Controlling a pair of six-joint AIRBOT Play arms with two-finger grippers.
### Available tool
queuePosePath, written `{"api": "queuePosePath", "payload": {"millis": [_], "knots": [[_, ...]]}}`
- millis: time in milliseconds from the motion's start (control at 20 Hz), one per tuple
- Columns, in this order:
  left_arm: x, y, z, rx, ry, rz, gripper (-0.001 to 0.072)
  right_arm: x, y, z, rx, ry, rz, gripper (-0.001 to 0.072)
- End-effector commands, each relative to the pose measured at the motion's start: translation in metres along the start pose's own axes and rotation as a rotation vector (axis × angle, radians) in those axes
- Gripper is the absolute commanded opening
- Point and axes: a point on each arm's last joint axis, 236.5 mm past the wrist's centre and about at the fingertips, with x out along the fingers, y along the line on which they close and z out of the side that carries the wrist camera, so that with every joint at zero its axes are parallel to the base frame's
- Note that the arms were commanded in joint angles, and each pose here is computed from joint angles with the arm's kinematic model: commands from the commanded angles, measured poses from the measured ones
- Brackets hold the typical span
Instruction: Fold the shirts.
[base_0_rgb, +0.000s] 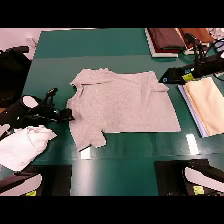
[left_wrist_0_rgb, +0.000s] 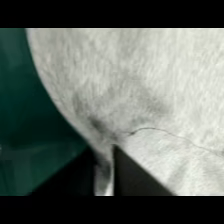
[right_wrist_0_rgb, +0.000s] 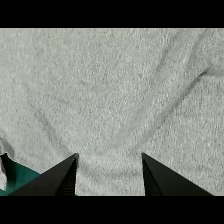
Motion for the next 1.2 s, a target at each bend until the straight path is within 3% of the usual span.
{"api": "queuePosePath", "payload": {"millis": [0, 200, 400, 450, 500, 550, 650, 850, 1000, 1050, 1150], "knots": [[-0.006, -0.005, 0.009, 0.049, -0.017, 0.020, 0.0021, -0.004, -0.013, -0.018, 0.013, 0.072, -0.031, 0.0448], [-0.029, -0.017, 0.025, 0.121, -0.015, 0.029, 0.0021, -0.025, -0.074, -0.052, 0.130, 0.164, -0.151, 0.0448], [-0.036, -0.022, 0.035, 0.133, -0.047, 0.026, 0.0021, -0.021, -0.143, -0.129, 0.433, 0.171, -0.198, 0.0453], [-0.036, -0.022, 0.035, 0.133, -0.047, 0.026, 0.0020, -0.016, -0.156, -0.152, 0.518, 0.176, -0.199, 0.0470], [-0.036, -0.022, 0.036, 0.133, -0.048, 0.026, 0.0021, -0.010, -0.166, -0.176, 0.602, 0.186, -0.194, 0.0566], [-0.036, -0.022, 0.037, 0.133, -0.052, 0.026, 0.0020, -0.002, -0.172, -0.199, 0.685, 0.204, -0.178, 0.0596], [-0.036, -0.023, 0.041, 0.134, -0.069, 0.027, 0.0021, 0.016, -0.174, -0.233, 0.789, 0.238, -0.139, 0.0594], [-0.036, -0.024, 0.044, 0.131, -0.082, 0.022, 0.0021, 0.055, -0.154, -0.231, 0.843, 0.213, 0.010, 0.0505], [-0.036, -0.024, 0.043, 0.130, -0.080, 0.021, 0.0021, 0.076, -0.144, -0.219, 0.775, 0.225, 0.015, 0.0435], [-0.036, -0.024, 0.043, 0.130, -0.081, 0.021, 0.0021, 0.081, -0.140, -0.217, 0.741, 0.234, 0.008, 0.0370], [-0.038, -0.025, 0.045, 0.132, -0.087, 0.021, 0.0020, 0.087, -0.130, -0.211, 0.650, 0.232, -0.004, 0.0040]]}}
